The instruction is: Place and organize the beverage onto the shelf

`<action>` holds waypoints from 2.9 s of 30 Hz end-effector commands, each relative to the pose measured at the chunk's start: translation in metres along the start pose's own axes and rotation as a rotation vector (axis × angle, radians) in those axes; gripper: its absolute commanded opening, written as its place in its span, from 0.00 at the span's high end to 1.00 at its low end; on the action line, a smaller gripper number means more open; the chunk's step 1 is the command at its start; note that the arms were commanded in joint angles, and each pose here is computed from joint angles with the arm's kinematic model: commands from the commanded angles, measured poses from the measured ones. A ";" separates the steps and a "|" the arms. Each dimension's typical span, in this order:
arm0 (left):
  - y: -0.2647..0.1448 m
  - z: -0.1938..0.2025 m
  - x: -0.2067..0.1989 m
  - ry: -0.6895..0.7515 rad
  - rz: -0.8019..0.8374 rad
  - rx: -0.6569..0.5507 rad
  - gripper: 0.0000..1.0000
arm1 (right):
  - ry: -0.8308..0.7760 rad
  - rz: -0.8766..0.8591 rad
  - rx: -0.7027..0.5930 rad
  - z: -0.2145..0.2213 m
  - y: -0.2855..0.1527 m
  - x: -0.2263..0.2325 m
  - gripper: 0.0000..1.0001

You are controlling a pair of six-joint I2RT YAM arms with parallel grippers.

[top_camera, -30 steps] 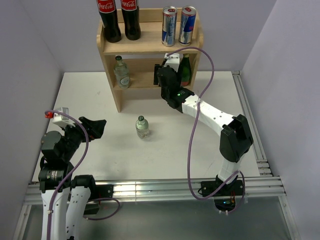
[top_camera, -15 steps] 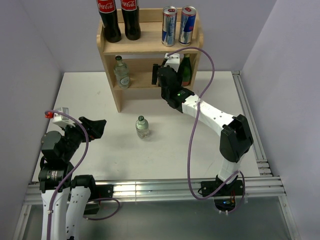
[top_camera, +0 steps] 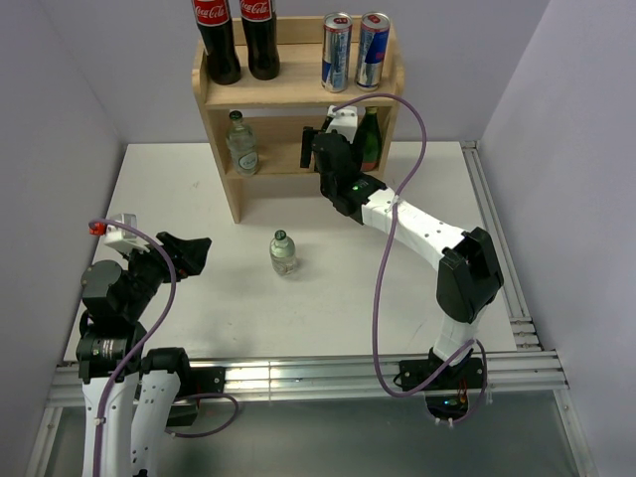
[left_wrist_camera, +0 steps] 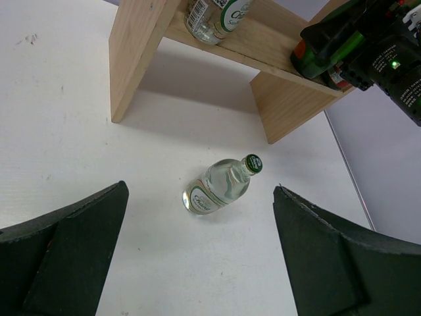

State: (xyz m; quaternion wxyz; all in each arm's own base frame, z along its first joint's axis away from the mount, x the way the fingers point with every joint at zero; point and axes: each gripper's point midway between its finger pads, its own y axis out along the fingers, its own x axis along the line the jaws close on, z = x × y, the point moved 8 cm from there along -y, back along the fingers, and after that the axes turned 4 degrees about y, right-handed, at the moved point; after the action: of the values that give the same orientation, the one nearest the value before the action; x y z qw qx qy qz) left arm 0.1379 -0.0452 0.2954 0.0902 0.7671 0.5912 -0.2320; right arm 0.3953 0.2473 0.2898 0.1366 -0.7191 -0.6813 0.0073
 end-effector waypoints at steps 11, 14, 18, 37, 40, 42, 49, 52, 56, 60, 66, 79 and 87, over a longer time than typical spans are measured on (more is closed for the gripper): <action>-0.001 -0.005 -0.002 0.031 0.022 -0.033 0.01 | 0.074 0.040 -0.089 -0.038 -0.008 -0.008 0.04; -0.002 -0.005 -0.002 0.034 0.023 -0.036 0.01 | 0.073 0.041 -0.089 -0.038 -0.012 -0.008 0.04; -0.002 -0.005 -0.002 0.032 0.023 -0.035 0.01 | 0.070 0.041 -0.088 -0.037 -0.017 -0.006 0.03; -0.002 -0.005 -0.003 0.035 0.024 -0.038 0.01 | 0.078 0.047 -0.080 -0.031 -0.069 -0.004 0.03; -0.002 -0.006 -0.003 0.035 0.025 -0.039 0.01 | 0.101 0.014 -0.063 -0.022 -0.099 -0.002 0.03; -0.002 -0.006 -0.003 0.035 0.025 -0.039 0.01 | 0.106 -0.050 -0.042 -0.010 -0.126 0.000 0.03; -0.002 -0.005 -0.003 0.034 0.024 -0.035 0.01 | 0.106 -0.389 0.080 0.051 -0.219 0.015 0.00; -0.002 -0.005 -0.003 0.033 0.025 -0.036 0.01 | 0.164 -0.519 0.156 0.082 -0.239 0.011 0.00; -0.002 -0.006 -0.003 0.033 0.026 -0.037 0.01 | 0.143 -0.565 0.256 0.135 -0.243 0.005 0.00; -0.002 -0.006 -0.003 0.033 0.024 -0.038 0.01 | 0.083 -0.569 0.300 0.167 -0.235 0.016 0.00; -0.002 -0.005 -0.002 0.030 0.019 -0.034 0.01 | 0.005 -0.528 0.300 0.188 -0.217 0.043 0.00; -0.003 -0.005 -0.003 0.032 0.024 -0.038 0.01 | -0.027 -0.354 0.230 0.181 -0.171 0.069 0.00; -0.003 -0.006 -0.004 0.035 0.028 -0.039 0.01 | -0.034 -0.260 0.235 0.194 -0.147 0.072 0.00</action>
State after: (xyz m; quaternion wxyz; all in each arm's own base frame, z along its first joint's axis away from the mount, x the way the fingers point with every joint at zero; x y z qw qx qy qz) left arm 0.1357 -0.0451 0.2967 0.0935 0.7682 0.5910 -0.2275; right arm 0.2056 0.3576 0.1413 0.2086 -0.5761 -0.7839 0.1000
